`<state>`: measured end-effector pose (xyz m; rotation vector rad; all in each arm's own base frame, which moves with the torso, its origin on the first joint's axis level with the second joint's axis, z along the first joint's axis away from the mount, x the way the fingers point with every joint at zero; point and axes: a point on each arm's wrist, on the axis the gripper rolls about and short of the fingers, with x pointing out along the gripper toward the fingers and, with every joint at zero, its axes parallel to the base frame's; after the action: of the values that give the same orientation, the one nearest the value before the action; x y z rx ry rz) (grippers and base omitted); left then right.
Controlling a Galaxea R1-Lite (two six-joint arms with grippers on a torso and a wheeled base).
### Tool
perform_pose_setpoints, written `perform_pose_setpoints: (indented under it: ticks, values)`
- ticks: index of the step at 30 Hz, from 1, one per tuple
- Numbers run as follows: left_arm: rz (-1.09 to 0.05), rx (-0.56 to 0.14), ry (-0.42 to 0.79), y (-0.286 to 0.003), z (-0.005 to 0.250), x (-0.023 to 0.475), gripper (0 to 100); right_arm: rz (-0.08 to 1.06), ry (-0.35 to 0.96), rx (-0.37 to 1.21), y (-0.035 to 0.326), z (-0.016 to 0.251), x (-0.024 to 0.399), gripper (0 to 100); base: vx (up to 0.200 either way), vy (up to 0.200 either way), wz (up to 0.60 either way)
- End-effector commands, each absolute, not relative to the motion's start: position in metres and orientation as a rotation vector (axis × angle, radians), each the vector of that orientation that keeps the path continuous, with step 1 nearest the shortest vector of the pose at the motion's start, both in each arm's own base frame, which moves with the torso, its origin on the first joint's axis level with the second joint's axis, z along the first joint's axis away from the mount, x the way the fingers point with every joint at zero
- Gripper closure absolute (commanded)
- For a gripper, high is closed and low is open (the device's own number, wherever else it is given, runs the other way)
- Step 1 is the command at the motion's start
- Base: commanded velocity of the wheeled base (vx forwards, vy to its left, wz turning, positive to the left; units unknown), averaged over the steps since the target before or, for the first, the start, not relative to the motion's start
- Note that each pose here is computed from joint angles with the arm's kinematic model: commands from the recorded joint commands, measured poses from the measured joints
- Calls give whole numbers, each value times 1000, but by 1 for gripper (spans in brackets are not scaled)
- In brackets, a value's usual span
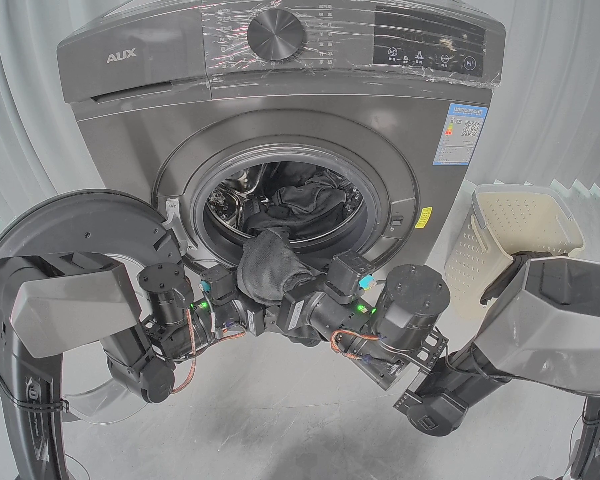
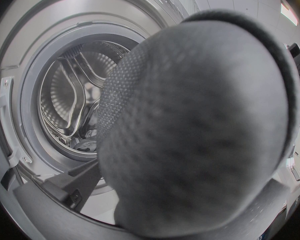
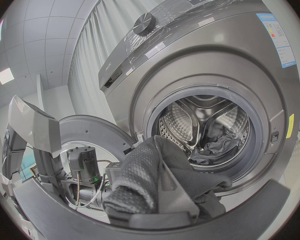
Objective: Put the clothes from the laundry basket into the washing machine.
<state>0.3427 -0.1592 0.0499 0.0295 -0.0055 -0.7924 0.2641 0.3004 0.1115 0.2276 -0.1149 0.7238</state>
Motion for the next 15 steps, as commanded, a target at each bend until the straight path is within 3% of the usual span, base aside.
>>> perform_pose_setpoints:
  ticks: [1,8,15]
  values:
    - [-785,28,-7,-161,44,349,100,725,-111,225,298,112,262,100,0,0,0]
    - [-742,-3,-37,-159,53,356,100,704,-86,211,286,110,260,100,0,0,0]
    - [-710,-37,-72,-154,70,356,100,637,4,161,263,90,262,100,0,0,0]
